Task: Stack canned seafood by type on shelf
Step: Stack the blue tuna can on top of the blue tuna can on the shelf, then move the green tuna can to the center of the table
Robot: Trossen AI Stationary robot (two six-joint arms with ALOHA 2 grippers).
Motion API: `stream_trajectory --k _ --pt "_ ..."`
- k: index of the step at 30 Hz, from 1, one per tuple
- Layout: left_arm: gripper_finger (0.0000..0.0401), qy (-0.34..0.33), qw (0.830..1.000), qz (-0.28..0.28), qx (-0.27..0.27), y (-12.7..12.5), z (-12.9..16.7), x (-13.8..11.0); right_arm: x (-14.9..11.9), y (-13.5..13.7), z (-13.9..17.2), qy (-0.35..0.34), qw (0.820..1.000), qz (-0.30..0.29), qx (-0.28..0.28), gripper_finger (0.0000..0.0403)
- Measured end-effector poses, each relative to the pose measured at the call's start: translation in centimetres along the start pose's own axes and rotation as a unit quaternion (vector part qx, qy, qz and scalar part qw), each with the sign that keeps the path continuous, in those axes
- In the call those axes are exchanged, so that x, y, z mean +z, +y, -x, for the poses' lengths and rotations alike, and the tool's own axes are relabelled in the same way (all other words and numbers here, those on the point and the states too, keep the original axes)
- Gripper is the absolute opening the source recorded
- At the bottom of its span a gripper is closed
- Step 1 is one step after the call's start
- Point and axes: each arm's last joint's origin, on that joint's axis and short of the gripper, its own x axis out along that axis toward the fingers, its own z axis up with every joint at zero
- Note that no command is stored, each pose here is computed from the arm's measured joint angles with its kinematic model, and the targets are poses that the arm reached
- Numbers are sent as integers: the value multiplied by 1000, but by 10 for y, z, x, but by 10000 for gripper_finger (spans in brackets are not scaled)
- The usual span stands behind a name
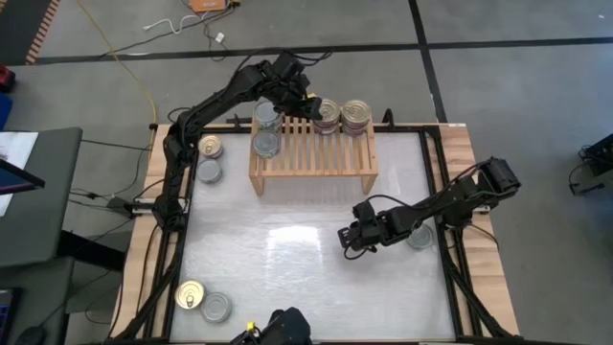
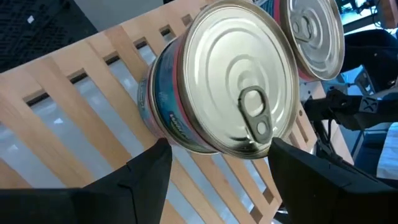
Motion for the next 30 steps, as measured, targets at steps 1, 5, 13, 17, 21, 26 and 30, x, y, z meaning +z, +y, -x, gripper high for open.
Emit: stream_trajectory --k 1,5,13,17,21,26,30 --pt "255 -1 1000 0 0 0 0 0 0 0 0 0 1000 0 0 30" --pt "255 -7 1000 -5 -2 -3 7 0 0 0 0 0 1000 1 -1 30" --pt "255 -40 998 -35 34 -12 46 -6 0 0 0 3 1000 2 -1 30" --pt "255 -33 995 -58 72 -14 68 -15 -1 0 0 6 1000 5 2 30" --pt "255 -14 990 -89 112 -26 78 -32 -4 1 1 8 1000 9 5 30" --pt "255 -47 968 -130 211 -58 78 -59 -8 3 4 12 1000 15 13 30" --pt "255 -55 965 -170 190 -88 75 -81 -15 4 7 18 999 23 20 30"
